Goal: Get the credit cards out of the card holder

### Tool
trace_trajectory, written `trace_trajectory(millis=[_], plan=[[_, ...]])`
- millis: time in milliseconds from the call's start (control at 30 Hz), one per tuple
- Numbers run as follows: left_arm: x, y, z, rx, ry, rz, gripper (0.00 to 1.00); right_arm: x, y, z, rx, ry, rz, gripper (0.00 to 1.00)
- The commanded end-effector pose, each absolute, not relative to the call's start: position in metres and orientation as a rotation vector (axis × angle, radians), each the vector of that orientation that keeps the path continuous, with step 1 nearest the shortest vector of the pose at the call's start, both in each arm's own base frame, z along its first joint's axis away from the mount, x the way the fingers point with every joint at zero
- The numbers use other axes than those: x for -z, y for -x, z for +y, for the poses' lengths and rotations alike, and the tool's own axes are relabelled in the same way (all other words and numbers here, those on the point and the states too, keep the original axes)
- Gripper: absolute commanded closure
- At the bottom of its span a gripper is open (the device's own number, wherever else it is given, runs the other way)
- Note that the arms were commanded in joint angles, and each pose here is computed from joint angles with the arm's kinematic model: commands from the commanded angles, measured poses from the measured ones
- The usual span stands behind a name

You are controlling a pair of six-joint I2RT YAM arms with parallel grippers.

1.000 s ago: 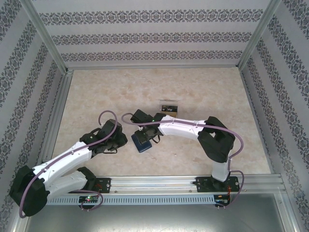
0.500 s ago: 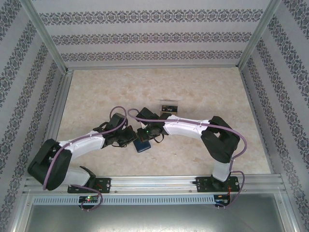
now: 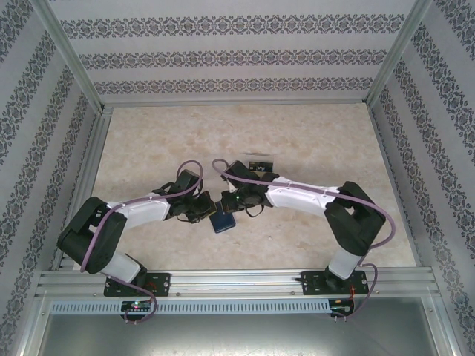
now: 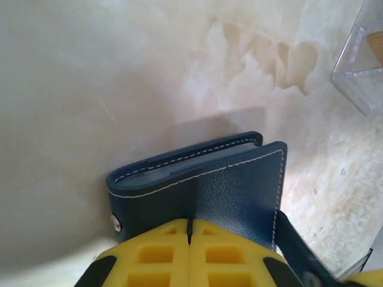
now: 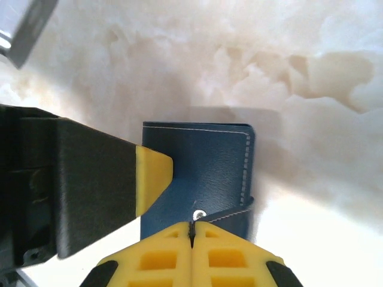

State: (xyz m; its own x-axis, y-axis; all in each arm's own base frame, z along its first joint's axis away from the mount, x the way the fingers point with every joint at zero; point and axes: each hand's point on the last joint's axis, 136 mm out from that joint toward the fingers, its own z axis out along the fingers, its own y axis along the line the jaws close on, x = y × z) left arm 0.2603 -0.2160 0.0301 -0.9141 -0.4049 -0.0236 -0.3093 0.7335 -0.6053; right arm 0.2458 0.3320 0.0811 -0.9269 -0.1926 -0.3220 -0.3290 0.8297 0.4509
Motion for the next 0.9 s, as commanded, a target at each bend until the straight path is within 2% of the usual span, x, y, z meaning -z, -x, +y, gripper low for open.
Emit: trace_trajectory(millis=[0, 67, 133, 167, 200, 233, 433, 500, 567, 700, 867], plan=[[0.005, -0.241, -0.187, 0.702, 0.625, 2.89, 1.0, -0.115, -0.25, 0.344, -0.895, 0.381, 2.648, 1.0], [-0.006, -0.245, -0.187, 0.71, 0.61, 2.867, 0.99, -0.117, -0.252, 0.343, -0.906, 0.376, 2.647, 1.0], [-0.026, -0.252, -0.185, 0.705, 0.589, 2.82, 0.74, -0.122, -0.252, 0.346, -0.928, 0.372, 2.641, 1.0], [-0.037, -0.255, -0.182, 0.692, 0.581, 2.798, 0.58, -0.125, -0.252, 0.347, -0.941, 0.368, 2.635, 1.0], [-0.049, -0.259, -0.177, 0.677, 0.578, 2.77, 0.37, -0.129, -0.253, 0.349, -0.953, 0.365, 2.629, 1.0], [-0.062, -0.261, -0.169, 0.654, 0.582, 2.747, 0.28, -0.133, -0.253, 0.351, -0.969, 0.362, 2.62, 1.0], [-0.116, -0.265, -0.123, 0.548, 0.612, 2.613, 0.13, -0.163, -0.256, 0.37, -1.097, 0.363, 2.558, 1.0], [-0.127, -0.264, -0.115, 0.527, 0.601, 2.582, 0.12, -0.175, -0.257, 0.376, -1.13, 0.371, 2.533, 1.0], [-0.131, -0.263, -0.11, 0.513, 0.6, 2.572, 0.06, -0.185, -0.257, 0.381, -1.157, 0.376, 2.512, 1.0], [-0.125, -0.26, -0.112, 0.537, 0.607, 2.587, 0.05, -0.187, -0.259, 0.375, -1.135, 0.358, 2.51, 1.0], [-0.117, -0.261, -0.119, 0.589, 0.609, 2.597, 0.05, -0.16, -0.263, 0.346, -1.034, 0.271, 2.561, 1.0]])
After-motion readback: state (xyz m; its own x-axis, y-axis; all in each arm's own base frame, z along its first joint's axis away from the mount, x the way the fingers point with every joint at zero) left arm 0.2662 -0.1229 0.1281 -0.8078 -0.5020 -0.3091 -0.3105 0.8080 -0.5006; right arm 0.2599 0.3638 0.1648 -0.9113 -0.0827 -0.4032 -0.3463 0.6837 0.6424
